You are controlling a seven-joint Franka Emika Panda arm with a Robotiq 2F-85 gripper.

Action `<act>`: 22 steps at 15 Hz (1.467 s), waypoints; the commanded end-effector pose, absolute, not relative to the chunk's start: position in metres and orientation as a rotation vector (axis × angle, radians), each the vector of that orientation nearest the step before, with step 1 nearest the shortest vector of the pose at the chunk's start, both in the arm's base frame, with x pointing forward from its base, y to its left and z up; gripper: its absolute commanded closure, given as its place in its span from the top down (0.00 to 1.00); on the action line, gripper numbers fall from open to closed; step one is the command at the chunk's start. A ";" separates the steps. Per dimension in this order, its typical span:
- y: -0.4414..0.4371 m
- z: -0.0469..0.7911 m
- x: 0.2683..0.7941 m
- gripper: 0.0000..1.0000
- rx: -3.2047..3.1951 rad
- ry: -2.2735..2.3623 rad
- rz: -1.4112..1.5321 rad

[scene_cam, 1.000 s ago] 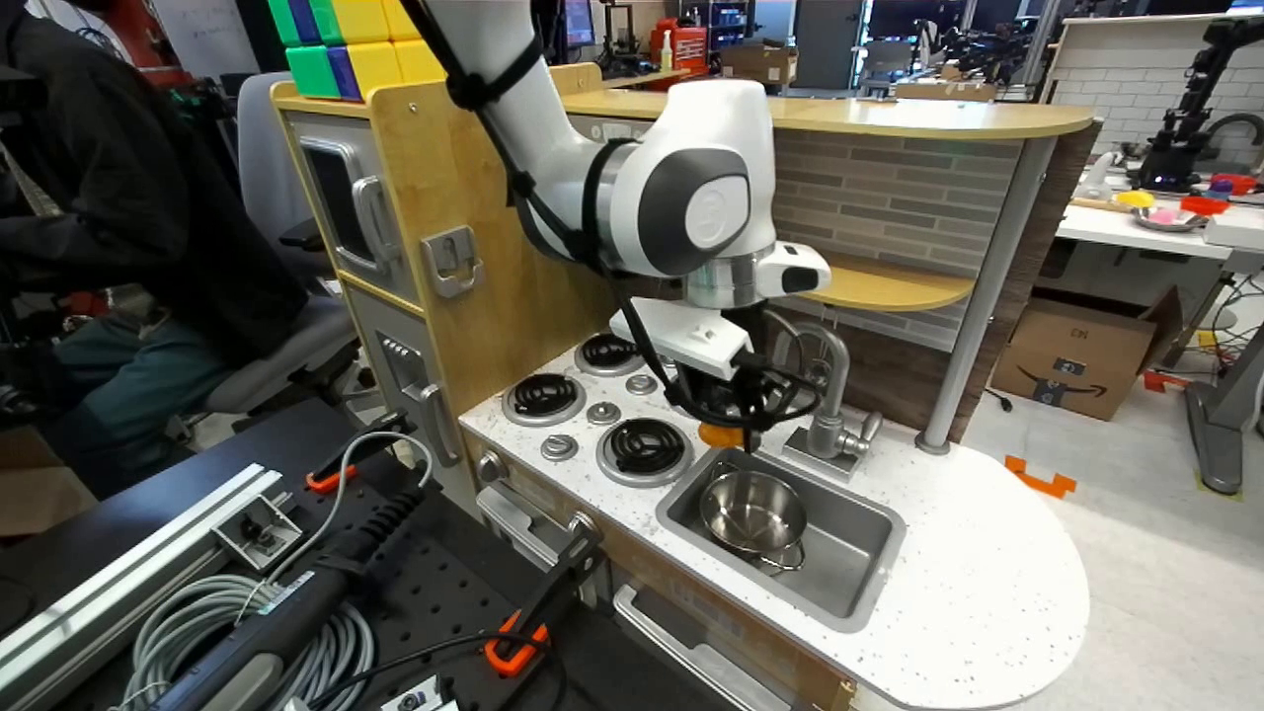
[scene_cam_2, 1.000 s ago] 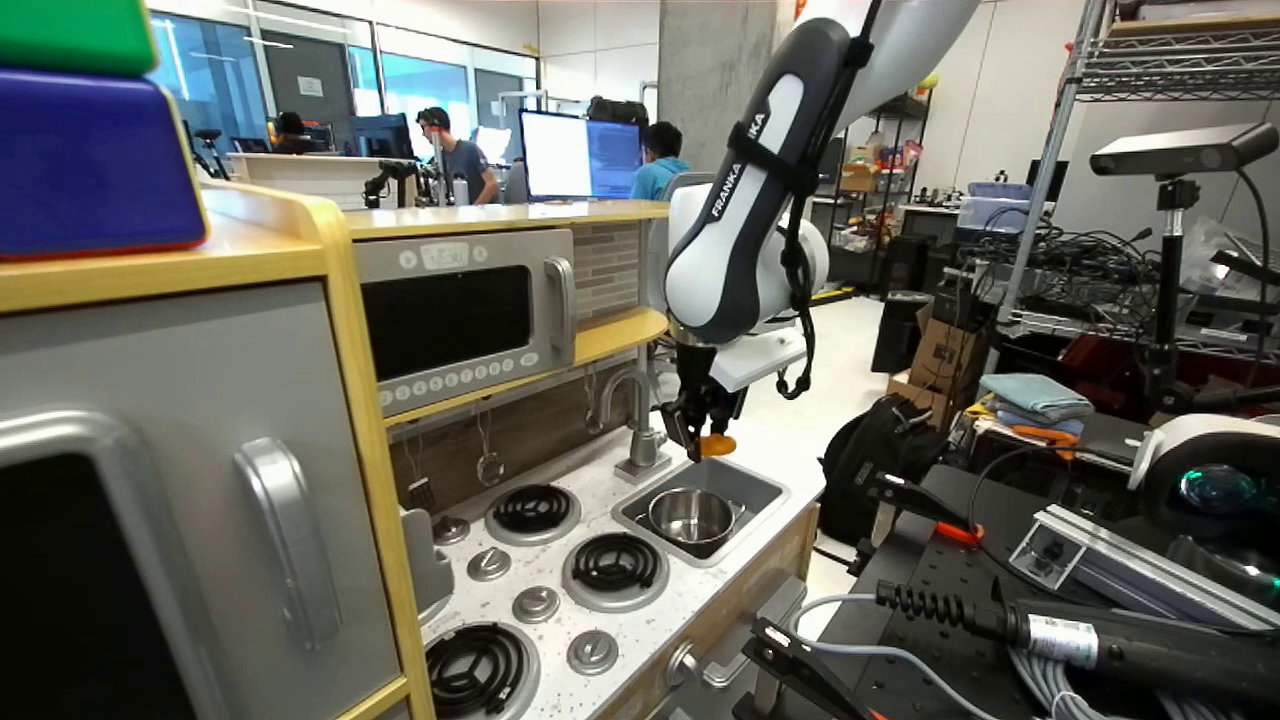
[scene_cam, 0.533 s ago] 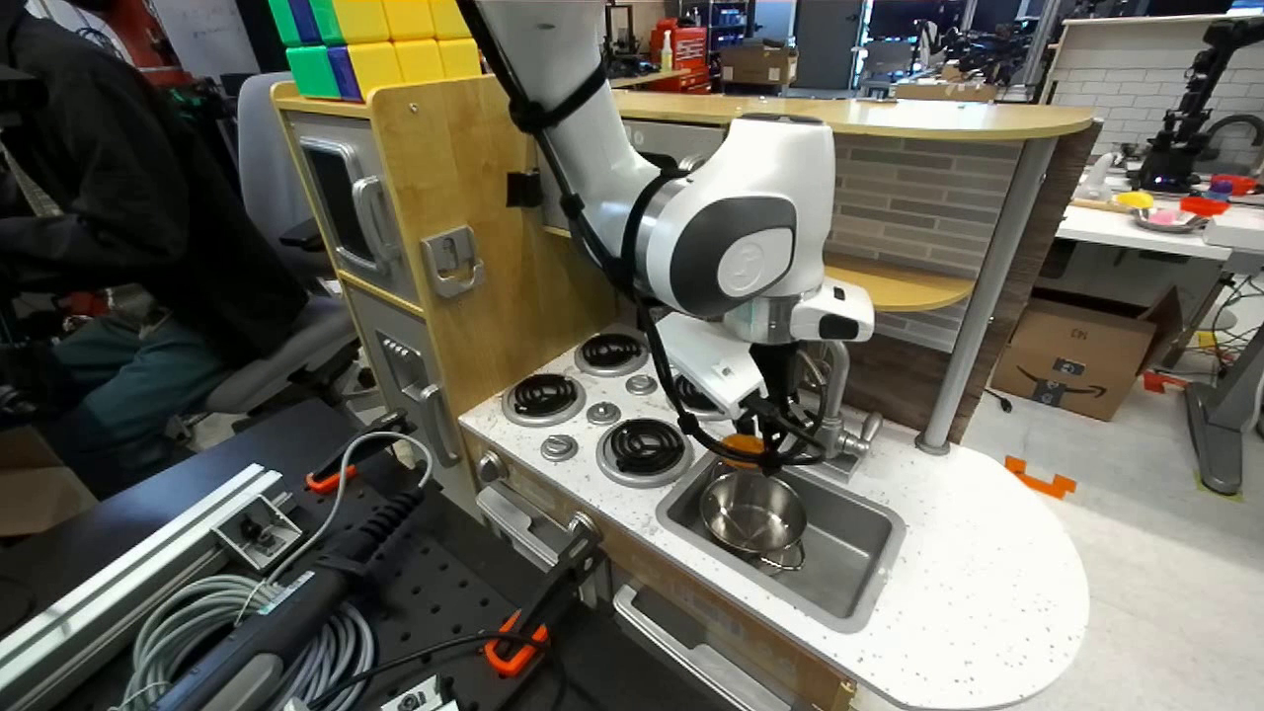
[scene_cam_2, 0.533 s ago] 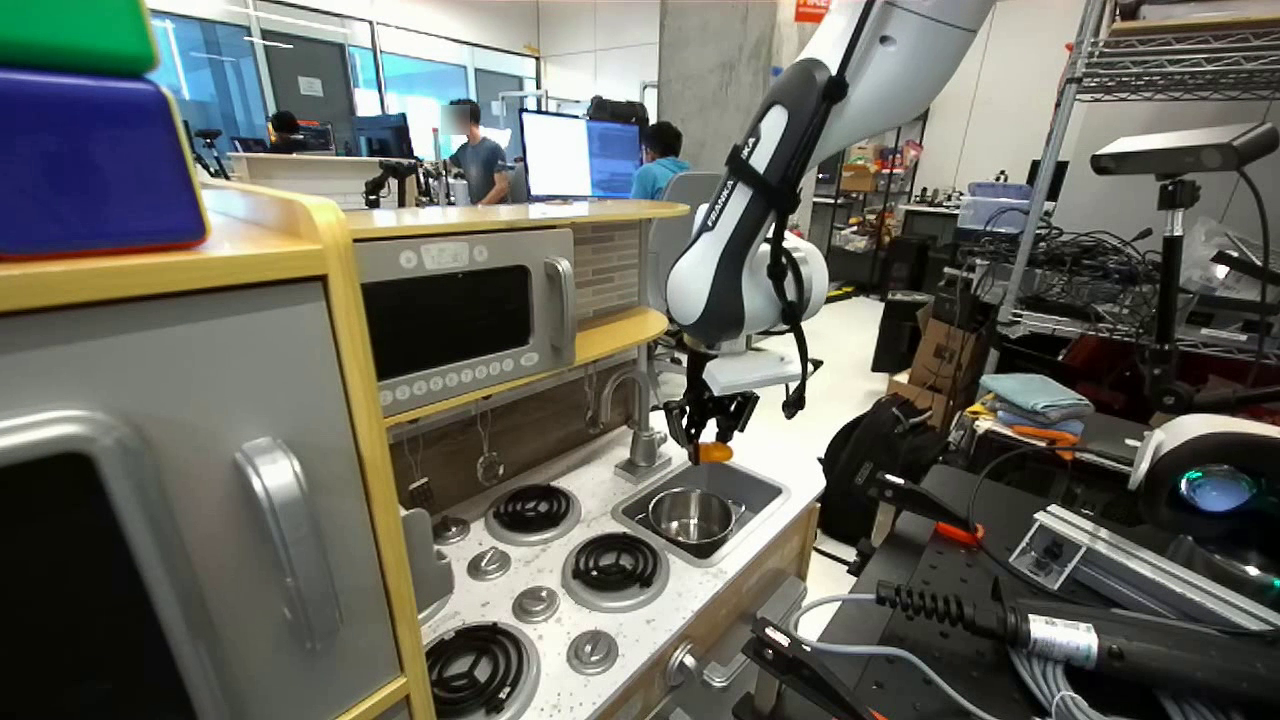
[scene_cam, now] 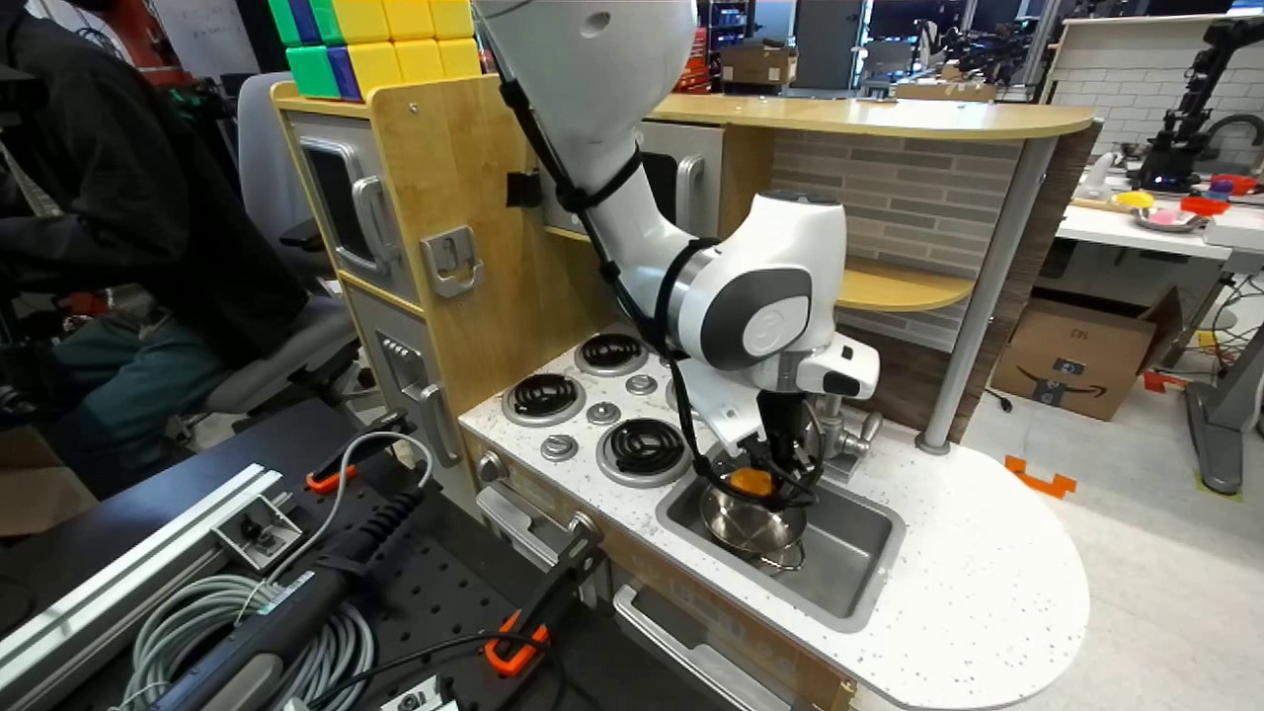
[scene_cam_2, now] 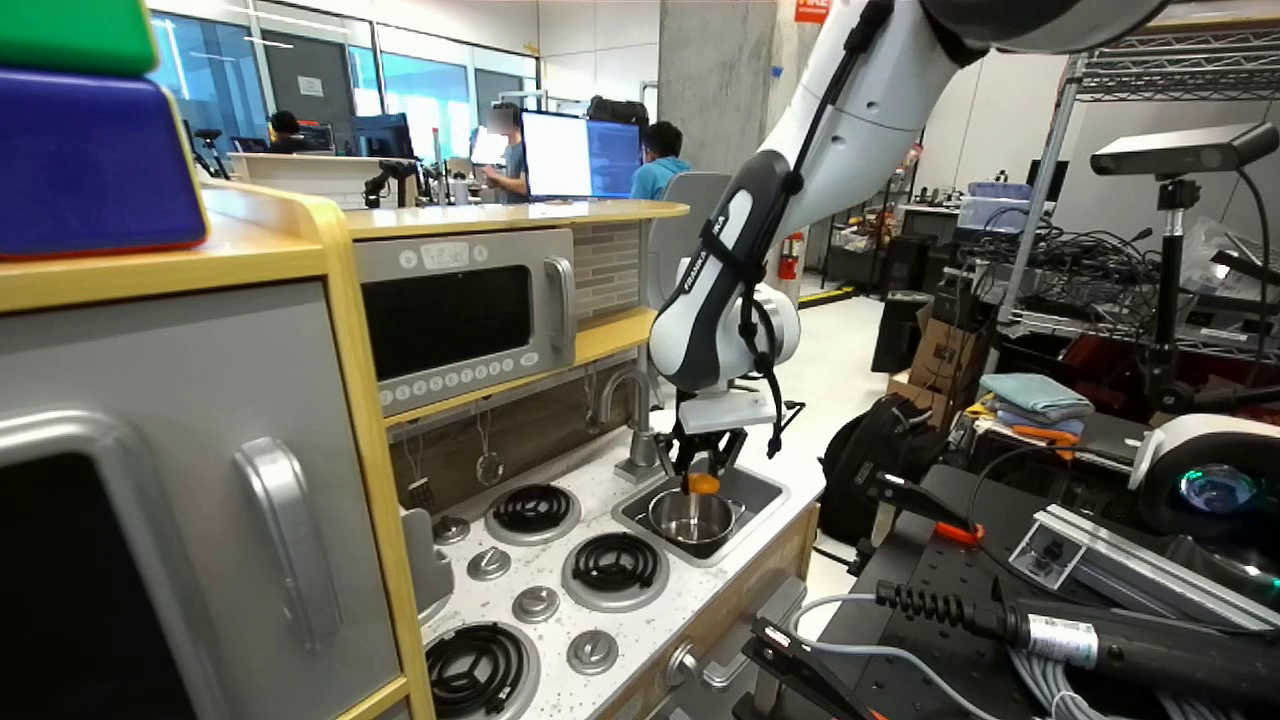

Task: Pick the yellow object on the stove and put it in the pot

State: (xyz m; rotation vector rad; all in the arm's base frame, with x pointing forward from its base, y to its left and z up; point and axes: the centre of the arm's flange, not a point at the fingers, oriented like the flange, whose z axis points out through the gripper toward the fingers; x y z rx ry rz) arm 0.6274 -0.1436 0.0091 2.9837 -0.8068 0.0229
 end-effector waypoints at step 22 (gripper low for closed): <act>-0.123 0.070 0.641 1.00 3.061 -0.627 -0.049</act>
